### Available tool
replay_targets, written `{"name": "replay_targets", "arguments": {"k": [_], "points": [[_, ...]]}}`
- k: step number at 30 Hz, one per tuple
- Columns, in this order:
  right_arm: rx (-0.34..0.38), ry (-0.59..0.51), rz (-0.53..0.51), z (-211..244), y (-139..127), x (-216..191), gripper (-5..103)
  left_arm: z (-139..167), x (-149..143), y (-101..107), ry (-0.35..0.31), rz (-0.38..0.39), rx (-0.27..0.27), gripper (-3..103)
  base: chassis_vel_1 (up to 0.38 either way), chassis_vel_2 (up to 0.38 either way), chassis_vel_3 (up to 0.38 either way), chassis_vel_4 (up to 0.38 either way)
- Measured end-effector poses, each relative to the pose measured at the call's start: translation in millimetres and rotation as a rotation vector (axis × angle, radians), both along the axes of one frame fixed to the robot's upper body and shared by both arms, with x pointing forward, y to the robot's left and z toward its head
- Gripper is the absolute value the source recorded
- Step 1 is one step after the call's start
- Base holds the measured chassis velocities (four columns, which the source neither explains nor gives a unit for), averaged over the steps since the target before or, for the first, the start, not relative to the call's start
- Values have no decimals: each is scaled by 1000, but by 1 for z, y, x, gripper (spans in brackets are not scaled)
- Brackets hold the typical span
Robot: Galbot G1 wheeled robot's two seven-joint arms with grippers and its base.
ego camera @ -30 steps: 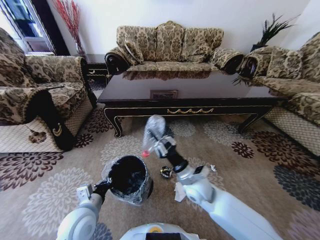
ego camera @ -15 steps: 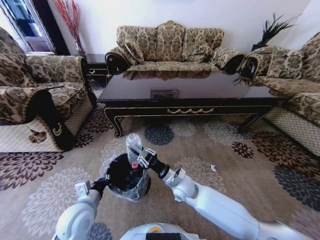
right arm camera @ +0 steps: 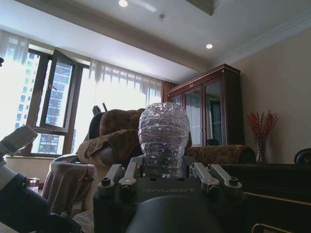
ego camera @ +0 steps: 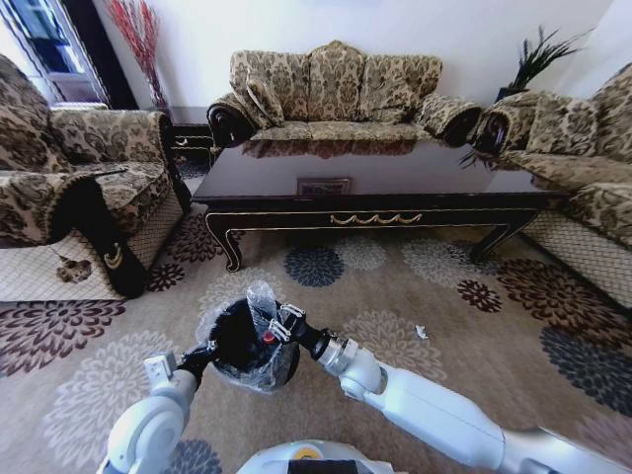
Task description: Move to the front of the table and pick up the trash from the floor, then place it into the trash bin.
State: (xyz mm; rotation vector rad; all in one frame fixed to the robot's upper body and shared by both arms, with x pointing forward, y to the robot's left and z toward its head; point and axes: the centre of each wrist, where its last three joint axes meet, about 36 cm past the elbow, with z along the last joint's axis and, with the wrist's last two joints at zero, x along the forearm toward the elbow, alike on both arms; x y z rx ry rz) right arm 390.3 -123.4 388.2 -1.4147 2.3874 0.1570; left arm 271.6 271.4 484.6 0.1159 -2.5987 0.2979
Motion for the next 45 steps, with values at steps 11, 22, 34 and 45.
{"name": "replay_targets", "arguments": {"k": [11, 22, 34, 45], "points": [[-3, 23, -9, -2, -20, 2, 79, 3, 1, -1, -9, 1, -9, 3, 0, 0, 0, 0], [36, 66, -151, 14, -48, 14, 100, 15, -1, 4, -20, 37, -56, 3, 0, 0, 0, 0], [24, 386, -673, 13, -77, 22, 100, 63, 3, 34, -79, 170, -128, 3, 0, 0, 0, 0], [-196, 872, -908, -10, -44, 26, 100, 83, 7, 48, -141, 209, -162, 3, 0, 0, 0, 0]]}}
